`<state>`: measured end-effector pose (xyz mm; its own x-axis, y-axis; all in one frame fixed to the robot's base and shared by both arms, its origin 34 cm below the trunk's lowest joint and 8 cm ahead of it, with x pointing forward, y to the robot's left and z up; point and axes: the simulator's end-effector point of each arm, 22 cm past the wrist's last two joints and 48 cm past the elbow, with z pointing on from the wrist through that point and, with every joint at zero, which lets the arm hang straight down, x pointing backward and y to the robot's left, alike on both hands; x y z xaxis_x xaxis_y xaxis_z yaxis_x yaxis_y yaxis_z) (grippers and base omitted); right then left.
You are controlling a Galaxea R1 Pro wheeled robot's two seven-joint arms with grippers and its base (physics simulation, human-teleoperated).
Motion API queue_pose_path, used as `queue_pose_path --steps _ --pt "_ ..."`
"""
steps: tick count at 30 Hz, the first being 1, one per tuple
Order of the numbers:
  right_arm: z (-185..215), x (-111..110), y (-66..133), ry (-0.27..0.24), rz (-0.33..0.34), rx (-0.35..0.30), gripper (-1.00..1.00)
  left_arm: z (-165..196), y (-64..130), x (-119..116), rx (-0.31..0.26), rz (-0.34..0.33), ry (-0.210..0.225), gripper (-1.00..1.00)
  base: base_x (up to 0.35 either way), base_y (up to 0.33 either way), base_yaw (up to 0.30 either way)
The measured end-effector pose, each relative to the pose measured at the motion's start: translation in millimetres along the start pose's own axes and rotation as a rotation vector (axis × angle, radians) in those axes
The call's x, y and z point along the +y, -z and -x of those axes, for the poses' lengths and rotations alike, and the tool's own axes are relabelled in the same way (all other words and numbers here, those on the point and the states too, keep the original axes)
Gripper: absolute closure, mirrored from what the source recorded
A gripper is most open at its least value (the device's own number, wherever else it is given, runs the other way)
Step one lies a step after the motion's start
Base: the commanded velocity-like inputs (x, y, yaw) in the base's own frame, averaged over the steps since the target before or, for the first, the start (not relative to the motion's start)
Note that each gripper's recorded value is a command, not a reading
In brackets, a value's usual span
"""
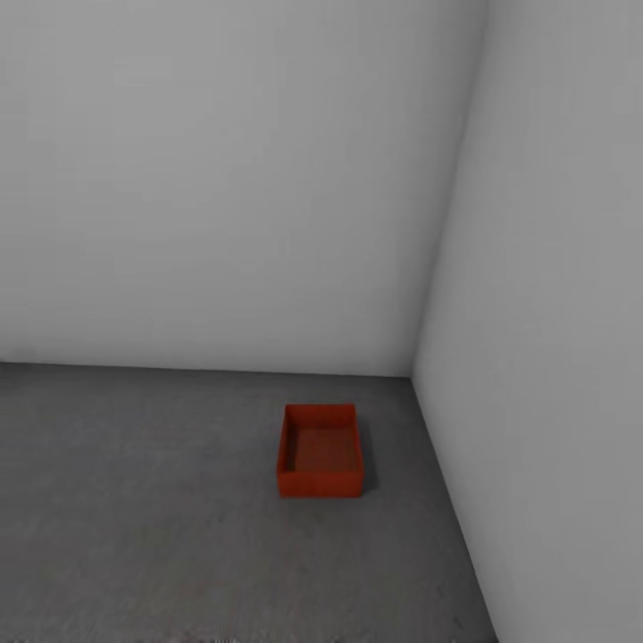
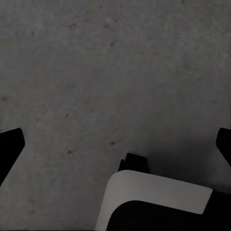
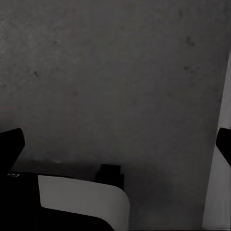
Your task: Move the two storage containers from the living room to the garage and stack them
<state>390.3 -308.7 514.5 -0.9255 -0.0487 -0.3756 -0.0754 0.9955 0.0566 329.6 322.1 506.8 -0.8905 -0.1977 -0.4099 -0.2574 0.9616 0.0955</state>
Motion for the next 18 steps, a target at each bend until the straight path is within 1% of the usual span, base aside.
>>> queue_pose_path --steps 18 --pt "21 1 27.5 0.002 -0.001 -0.029 -1.00 21 25.3 0 -0.028 -0.006 0.006 -1.00 -0.336 0.000 0.000"
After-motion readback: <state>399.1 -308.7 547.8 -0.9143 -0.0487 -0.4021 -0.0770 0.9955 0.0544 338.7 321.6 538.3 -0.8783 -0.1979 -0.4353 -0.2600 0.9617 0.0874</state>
